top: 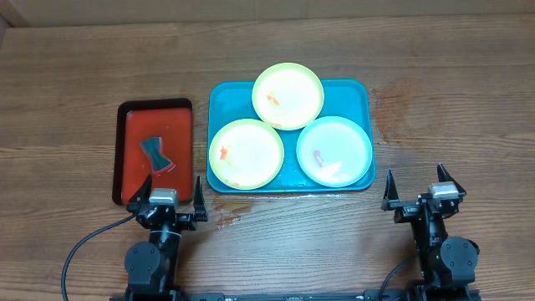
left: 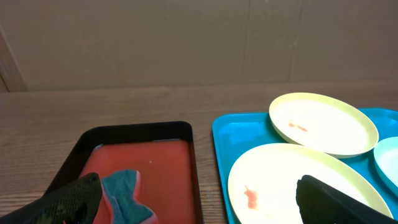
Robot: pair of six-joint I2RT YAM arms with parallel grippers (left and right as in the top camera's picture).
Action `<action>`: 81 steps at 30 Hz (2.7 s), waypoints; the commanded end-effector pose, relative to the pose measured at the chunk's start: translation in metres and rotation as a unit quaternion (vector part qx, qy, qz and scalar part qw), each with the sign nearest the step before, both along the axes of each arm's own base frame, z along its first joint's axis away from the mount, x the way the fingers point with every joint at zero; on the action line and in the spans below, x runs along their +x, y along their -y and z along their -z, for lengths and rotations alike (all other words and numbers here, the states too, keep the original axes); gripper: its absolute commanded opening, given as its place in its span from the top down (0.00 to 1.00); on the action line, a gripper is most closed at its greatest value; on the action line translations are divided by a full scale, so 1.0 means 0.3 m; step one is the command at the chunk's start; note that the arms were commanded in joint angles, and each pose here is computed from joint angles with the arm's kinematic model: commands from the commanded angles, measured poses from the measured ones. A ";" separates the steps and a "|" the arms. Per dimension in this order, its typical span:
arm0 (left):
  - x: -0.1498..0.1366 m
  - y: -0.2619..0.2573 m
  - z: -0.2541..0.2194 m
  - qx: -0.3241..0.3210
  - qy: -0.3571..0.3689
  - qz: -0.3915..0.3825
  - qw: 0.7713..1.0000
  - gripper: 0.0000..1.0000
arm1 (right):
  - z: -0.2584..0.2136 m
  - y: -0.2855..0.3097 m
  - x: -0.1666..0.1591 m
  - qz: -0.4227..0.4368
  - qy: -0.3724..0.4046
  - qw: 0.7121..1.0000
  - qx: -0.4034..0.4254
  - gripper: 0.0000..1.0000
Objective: Clean dirty plates on tray and stack at the side
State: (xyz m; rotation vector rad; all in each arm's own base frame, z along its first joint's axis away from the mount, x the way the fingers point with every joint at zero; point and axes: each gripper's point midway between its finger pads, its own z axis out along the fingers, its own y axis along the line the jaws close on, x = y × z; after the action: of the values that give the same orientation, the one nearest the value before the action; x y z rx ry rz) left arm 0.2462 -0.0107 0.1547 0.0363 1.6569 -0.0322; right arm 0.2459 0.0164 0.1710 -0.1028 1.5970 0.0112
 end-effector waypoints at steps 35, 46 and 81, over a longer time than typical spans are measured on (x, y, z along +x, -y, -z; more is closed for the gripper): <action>-0.001 0.000 -0.003 0.008 0.005 -0.001 1.000 0.00 | 0.006 -0.009 0.000 -0.006 0.002 1.000 0.002 0.00; -0.001 0.000 -0.003 0.008 0.005 -0.001 1.000 0.00 | 0.006 -0.009 0.000 -0.006 0.002 1.000 0.002 0.00; -0.227 0.131 -0.703 -0.070 0.345 0.143 0.925 0.00 | 0.006 -0.009 0.000 -0.006 0.002 1.000 0.002 0.00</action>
State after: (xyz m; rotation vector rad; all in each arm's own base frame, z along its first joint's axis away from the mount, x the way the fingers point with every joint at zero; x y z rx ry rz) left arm 0.1917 -0.0616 0.3226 0.2210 0.9891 -0.3609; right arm 0.2459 0.0164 0.1709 -0.1029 1.5974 0.0112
